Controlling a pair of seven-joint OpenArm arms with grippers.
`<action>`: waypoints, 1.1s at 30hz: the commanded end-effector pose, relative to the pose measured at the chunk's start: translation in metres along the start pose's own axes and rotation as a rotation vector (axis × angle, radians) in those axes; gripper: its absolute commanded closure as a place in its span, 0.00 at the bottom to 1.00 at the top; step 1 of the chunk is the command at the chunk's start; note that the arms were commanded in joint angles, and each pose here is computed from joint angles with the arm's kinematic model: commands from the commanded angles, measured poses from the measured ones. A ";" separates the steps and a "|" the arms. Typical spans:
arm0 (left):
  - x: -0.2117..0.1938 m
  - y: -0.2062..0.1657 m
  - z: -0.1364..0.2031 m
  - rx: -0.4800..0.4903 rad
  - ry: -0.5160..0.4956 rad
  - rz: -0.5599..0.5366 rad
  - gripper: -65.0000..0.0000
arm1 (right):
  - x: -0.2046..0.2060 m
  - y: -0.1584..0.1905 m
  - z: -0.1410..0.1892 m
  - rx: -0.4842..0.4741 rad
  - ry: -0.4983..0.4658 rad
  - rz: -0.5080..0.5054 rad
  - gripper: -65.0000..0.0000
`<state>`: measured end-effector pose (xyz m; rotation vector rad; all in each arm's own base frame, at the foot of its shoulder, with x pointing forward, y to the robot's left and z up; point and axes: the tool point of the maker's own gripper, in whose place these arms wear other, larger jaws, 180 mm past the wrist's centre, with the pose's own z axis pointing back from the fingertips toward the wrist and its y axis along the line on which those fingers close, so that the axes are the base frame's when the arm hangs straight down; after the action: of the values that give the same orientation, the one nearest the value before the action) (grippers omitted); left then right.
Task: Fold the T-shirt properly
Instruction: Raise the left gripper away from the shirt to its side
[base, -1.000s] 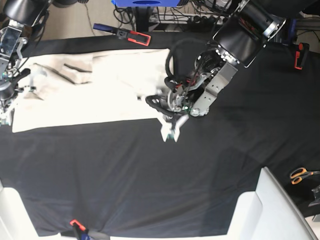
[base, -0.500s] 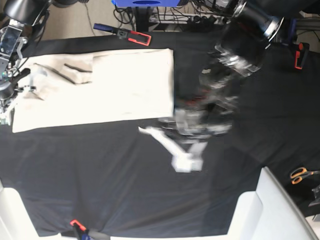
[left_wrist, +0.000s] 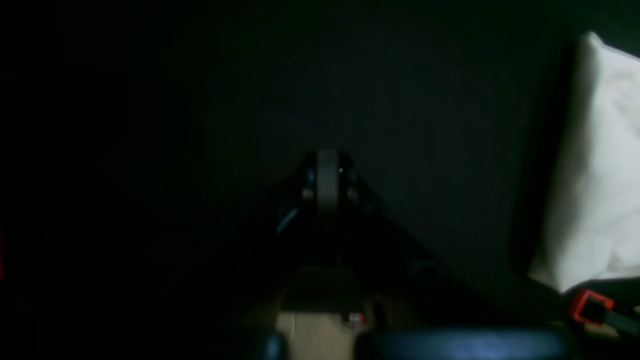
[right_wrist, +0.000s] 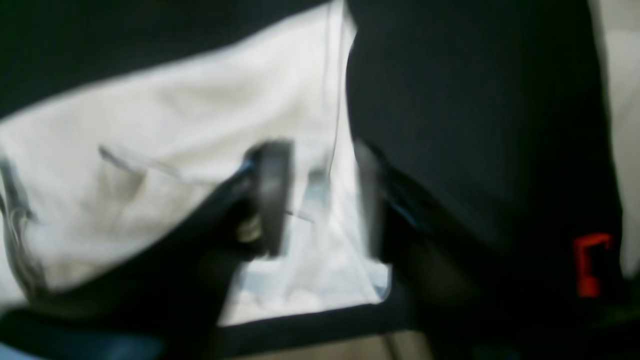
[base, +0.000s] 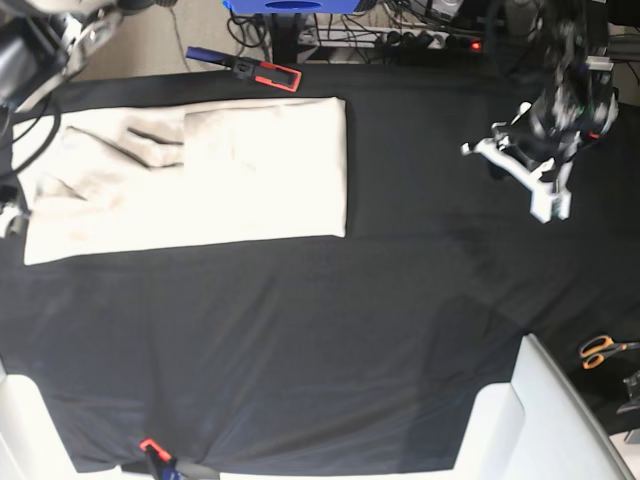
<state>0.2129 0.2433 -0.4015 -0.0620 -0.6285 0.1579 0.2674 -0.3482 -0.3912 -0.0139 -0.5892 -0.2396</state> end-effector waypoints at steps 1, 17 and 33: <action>0.009 0.006 0.006 0.007 -0.042 -0.017 1.00 | 0.017 -0.011 0.006 -0.002 -0.046 -0.017 0.42; 0.014 0.011 0.013 -0.025 -0.082 -0.079 1.00 | -0.023 -0.059 -0.042 0.283 -0.028 -0.485 0.25; 0.014 0.011 0.013 -0.026 -0.080 -0.080 1.00 | -0.063 -0.008 -0.068 0.367 0.127 -0.468 0.26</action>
<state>0.2084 0.2547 -0.3936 -0.0592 -0.6777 0.0928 0.2536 -0.3458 -0.4842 0.5053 -0.5179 -0.5960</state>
